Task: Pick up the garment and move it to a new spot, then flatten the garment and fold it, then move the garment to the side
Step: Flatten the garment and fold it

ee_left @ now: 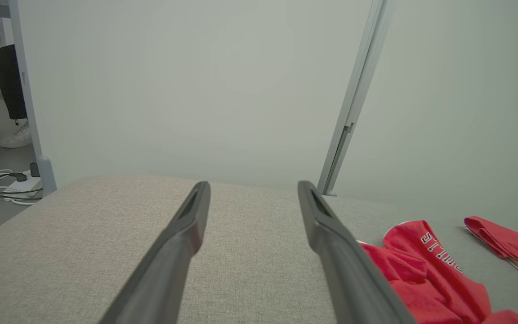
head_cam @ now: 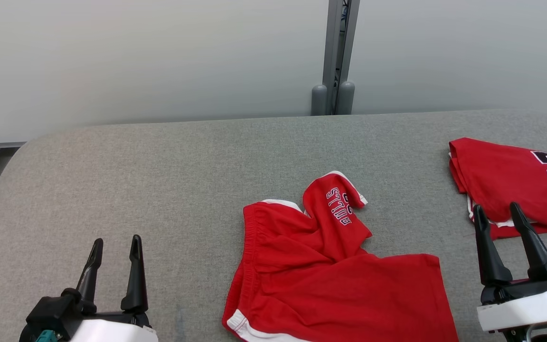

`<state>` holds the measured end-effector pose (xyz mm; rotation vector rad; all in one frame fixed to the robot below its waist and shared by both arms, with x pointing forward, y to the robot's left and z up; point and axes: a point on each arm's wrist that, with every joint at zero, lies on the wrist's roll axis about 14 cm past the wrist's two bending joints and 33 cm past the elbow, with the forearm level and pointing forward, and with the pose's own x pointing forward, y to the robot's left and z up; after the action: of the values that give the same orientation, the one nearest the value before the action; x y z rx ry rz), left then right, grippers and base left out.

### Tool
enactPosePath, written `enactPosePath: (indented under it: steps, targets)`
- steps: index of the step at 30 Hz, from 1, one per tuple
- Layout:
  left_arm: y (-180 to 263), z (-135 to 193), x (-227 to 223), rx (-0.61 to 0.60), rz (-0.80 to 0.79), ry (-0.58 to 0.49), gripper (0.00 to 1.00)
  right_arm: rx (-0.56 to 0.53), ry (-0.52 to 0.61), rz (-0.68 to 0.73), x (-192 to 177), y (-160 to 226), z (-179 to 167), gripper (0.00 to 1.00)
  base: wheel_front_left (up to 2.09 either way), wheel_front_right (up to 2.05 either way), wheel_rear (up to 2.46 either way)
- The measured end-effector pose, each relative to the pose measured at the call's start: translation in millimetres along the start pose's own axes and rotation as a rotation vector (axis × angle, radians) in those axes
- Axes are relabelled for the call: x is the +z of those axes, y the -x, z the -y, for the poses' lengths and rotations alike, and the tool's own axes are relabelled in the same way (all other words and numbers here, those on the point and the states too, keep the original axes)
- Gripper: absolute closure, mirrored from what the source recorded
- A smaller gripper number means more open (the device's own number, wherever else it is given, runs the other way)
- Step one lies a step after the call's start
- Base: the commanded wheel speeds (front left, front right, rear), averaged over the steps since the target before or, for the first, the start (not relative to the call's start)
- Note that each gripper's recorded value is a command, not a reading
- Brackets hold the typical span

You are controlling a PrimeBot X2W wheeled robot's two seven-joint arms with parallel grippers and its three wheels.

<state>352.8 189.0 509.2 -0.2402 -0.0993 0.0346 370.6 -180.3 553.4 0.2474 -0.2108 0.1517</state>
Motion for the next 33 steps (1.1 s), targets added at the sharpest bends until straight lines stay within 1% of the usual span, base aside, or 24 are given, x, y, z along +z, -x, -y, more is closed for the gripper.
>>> enactPosePath:
  steps: [16, 20, 23, 25, 29, 31, 33]
  targets:
    - [-0.9, 4.1, -4.2, -0.017, -0.013, 0.000, 0.00, -0.014, 0.002, -0.002, -0.4, 2.0, 3.9, 0.00, 0.00, 0.00, 0.00]
    - [0.9, 14.6, -13.2, -0.060, -0.047, 0.030, 0.00, -0.034, 0.003, -0.024, -2.0, 6.7, 18.4, 0.00, 0.00, 0.00, 0.00]
    - [1.4, 28.8, -16.6, -0.129, -0.096, 0.034, 0.00, -0.042, -0.031, -0.158, -21.0, 17.4, 28.3, 0.00, 0.00, 0.00, 0.00]
    - [1.5, 32.8, -14.2, -0.163, -0.123, 0.026, 0.00, -0.049, -0.030, -0.234, -25.3, 23.7, 39.0, 0.00, 0.00, 0.00, 0.00]
    - [17.5, 46.5, -35.7, -0.244, -0.299, 0.017, 0.00, -0.071, -0.044, -0.436, -45.6, 47.9, 55.1, 0.00, 0.00, 0.00, 0.00]
    - [28.5, 54.5, -47.2, -0.287, -0.396, 0.015, 0.00, -0.082, -0.063, -0.532, -57.4, 61.9, 58.1, 0.00, 0.00, 0.00, 0.00]
    - [35.1, 66.3, -50.0, -0.329, -0.447, 0.036, 0.00, -0.082, -0.070, -0.617, -69.6, 74.6, 56.9, 0.00, 0.00, 0.00, 0.00]
